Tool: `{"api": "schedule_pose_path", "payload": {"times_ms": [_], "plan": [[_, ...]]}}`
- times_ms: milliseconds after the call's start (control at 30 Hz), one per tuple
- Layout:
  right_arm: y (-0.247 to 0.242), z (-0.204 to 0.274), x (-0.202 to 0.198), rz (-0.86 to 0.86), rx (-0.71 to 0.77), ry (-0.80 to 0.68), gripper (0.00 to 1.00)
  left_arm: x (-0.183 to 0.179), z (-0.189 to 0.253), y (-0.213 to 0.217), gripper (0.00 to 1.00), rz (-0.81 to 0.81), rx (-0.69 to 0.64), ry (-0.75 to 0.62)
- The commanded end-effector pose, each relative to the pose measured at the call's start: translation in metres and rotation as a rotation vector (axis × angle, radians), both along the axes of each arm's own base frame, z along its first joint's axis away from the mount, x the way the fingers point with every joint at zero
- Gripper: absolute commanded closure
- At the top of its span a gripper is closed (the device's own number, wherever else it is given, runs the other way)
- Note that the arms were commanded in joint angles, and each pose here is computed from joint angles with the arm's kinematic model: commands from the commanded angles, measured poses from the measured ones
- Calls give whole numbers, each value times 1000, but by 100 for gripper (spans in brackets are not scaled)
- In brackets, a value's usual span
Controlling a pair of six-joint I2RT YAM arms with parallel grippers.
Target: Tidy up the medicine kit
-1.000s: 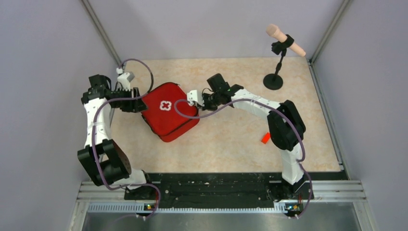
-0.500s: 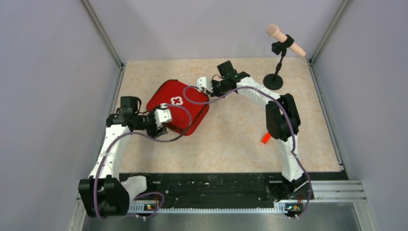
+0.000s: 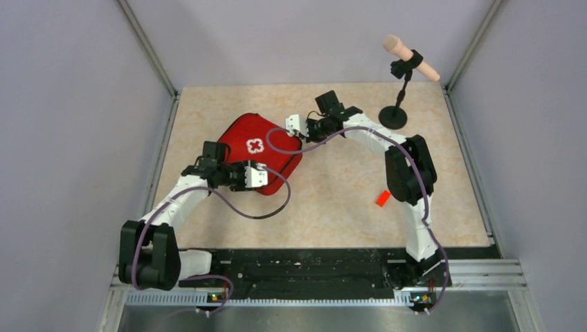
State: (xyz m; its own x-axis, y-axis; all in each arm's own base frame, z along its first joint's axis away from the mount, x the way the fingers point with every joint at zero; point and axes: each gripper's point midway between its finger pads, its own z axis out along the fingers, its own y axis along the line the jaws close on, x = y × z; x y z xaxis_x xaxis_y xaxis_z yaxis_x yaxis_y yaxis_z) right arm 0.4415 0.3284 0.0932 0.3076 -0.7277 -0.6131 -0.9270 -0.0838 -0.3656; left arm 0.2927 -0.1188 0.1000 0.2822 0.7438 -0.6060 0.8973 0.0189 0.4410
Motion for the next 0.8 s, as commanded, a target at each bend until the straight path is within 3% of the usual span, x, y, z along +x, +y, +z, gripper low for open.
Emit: {"api": "schedule_pose_path", "payload": {"times_ms": [0,300,667,767], "plan": [[2,8,-60,112,45,144,100,51,-1,5,57,152,0,-167],[-3,9,-113,127,83,229,100,61,-1,-20,100,214,-60,-146],[-19,-1,-167,142,75,336,100,56,-20,-19,100,297,-21,-83],[-21,0,-165,109,84,334,100,49,-20,-19,66,262,-21,-119]]}}
